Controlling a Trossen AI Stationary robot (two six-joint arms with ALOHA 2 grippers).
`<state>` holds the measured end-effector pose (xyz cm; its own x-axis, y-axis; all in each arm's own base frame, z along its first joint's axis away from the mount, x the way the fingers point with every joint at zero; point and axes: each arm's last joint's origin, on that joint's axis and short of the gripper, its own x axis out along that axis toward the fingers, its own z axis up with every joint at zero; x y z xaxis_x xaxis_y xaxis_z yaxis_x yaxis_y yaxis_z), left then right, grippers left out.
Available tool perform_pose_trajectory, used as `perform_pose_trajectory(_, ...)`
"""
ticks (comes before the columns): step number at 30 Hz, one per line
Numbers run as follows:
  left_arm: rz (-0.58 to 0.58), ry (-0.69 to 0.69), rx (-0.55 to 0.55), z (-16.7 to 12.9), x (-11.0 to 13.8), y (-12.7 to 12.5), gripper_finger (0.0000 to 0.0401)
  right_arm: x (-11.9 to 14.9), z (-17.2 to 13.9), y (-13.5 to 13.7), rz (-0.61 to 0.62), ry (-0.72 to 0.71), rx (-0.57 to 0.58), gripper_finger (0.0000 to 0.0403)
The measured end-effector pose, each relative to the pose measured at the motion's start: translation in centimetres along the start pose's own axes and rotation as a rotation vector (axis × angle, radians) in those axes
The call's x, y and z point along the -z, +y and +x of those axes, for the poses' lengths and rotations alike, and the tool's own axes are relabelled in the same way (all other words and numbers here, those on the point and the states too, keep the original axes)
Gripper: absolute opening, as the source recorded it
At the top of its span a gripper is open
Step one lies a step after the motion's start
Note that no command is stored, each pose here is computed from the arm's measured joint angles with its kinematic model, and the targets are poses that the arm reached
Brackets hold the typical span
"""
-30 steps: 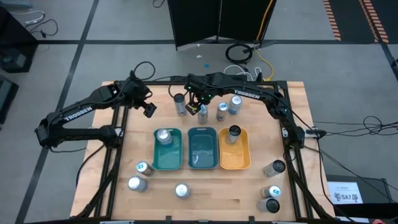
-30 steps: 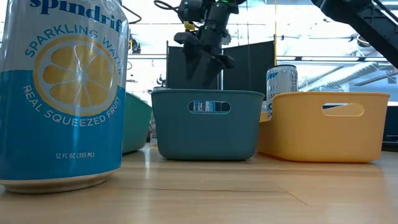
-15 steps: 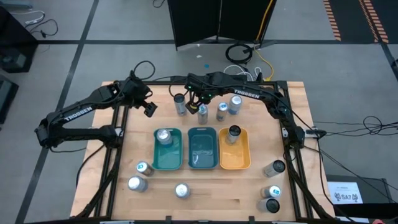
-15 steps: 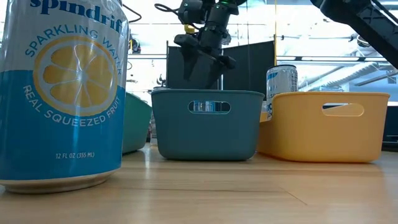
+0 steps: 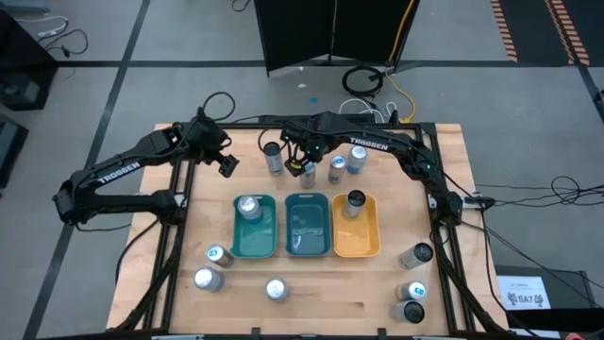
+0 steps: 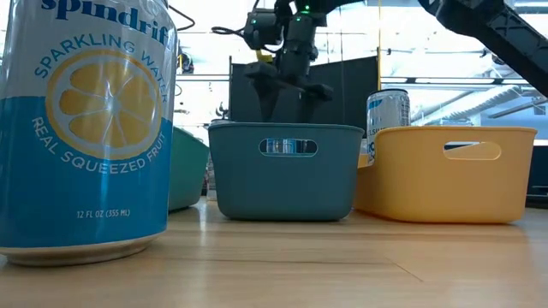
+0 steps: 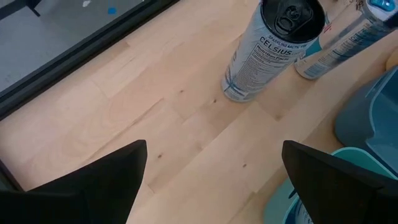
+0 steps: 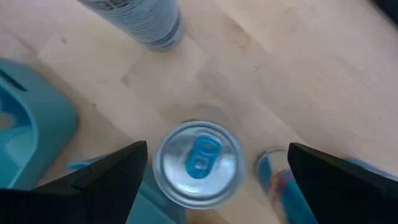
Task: Sort soda cans
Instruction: Put the blue soda can into the blue bin
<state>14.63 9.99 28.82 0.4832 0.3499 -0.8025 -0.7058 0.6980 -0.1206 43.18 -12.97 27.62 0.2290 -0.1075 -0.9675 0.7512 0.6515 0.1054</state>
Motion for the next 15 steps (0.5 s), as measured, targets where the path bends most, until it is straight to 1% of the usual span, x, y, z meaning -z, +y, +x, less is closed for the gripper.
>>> perform_pose_trajectory(2, 0.0, 0.0, 0.0, 0.0, 0.0, 0.0, 0.0382, 0.1, 0.8, 0.1, -0.012, 0.04, -0.015, 0.038)
perform_pose_trajectory(5, 0.0, 0.0, 0.0, 0.0, 0.0, 0.0, 0.0382, 0.1, 2.1, 0.3, -0.019, 0.073, 0.001, 0.038)
perform_pose_trajectory(10, 0.0, 0.001, 0.0, 0.0, 0.0, 0.0, 0.0382, 0.1, 2.5, 0.3, -0.021, 0.082, 0.002, 0.0376)
perform_pose_trajectory(12, 0.0, 0.001, 0.0, 0.0, 0.0, 0.0, 0.0382, 0.1, 2.6, 0.3, -0.021, 0.083, 0.003, 0.0363)
perform_pose_trajectory(15, 0.0, 0.001, 0.0, 0.0, 0.0, 0.0, 0.0382, 0.2, 2.6, 0.3, -0.019, 0.094, 0.008, 0.032)
